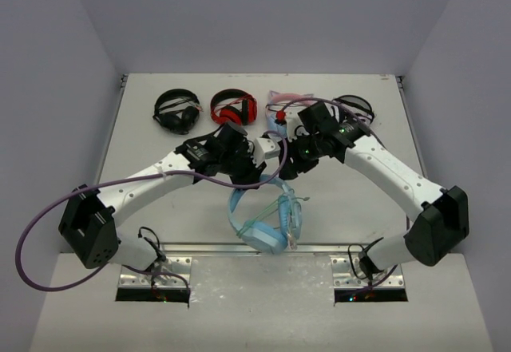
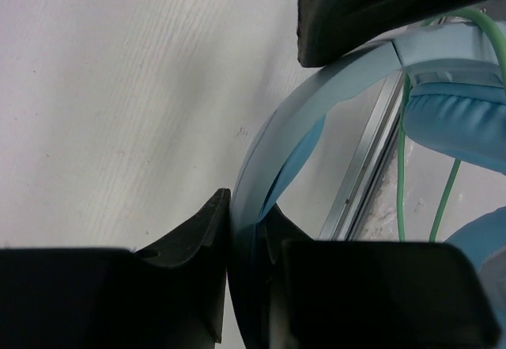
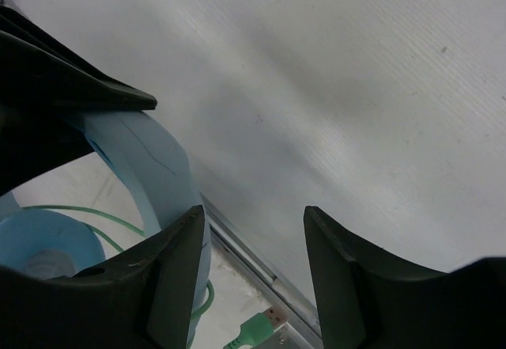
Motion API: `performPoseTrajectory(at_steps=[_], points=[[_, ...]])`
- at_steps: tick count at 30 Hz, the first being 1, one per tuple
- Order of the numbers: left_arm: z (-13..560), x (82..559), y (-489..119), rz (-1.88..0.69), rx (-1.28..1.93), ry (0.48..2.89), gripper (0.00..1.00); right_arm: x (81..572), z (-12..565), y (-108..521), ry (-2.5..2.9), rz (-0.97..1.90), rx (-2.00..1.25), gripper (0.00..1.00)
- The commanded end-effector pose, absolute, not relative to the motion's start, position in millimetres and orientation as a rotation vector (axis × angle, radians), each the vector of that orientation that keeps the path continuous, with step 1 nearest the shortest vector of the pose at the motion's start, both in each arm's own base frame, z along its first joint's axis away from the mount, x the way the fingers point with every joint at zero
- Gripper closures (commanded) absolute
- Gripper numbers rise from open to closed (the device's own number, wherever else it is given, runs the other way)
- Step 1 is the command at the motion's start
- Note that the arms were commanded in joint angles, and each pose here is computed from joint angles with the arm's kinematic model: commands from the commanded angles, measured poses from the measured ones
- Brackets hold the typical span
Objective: Wrap the headphones
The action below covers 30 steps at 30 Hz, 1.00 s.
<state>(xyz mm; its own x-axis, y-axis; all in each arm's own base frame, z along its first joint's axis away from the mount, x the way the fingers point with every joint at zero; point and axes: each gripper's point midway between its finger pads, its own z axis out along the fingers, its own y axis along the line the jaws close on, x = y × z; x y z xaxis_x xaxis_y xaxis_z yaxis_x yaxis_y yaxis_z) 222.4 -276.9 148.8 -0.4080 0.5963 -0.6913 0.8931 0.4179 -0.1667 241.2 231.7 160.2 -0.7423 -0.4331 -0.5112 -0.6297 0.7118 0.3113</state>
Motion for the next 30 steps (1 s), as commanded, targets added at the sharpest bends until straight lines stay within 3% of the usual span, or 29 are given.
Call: performPoseTrajectory(at_steps=[1,5,13,18,22,25,30], points=[[197,243,-308,-0.789,1.177,1.961,0.99,197,168,267,2.382,0.905,-1.084,0.43],[204,241,-307,-0.795,1.169,1.928,0.99,206,180,269,2.348,0.897,-0.988,0.33],[208,232,-305,-0.825,1.191,1.901,0.99,265,231,231,2.294,0.747,-0.544,0.35],[213,221,-309,-0.886,1.255,1.837,0.99,272,247,209,2.295,0.735,-0.422,0.33],[211,220,-309,-0.882,1.272,1.825,0.99,262,259,216,2.292,0.808,-0.460,0.32],[209,215,-309,-0.893,1.328,1.796,0.99,250,263,225,2.298,0.898,-0.529,0.36],[212,225,-310,-0.848,1.334,1.795,0.99,224,236,237,2.381,0.915,-0.664,0.39]])
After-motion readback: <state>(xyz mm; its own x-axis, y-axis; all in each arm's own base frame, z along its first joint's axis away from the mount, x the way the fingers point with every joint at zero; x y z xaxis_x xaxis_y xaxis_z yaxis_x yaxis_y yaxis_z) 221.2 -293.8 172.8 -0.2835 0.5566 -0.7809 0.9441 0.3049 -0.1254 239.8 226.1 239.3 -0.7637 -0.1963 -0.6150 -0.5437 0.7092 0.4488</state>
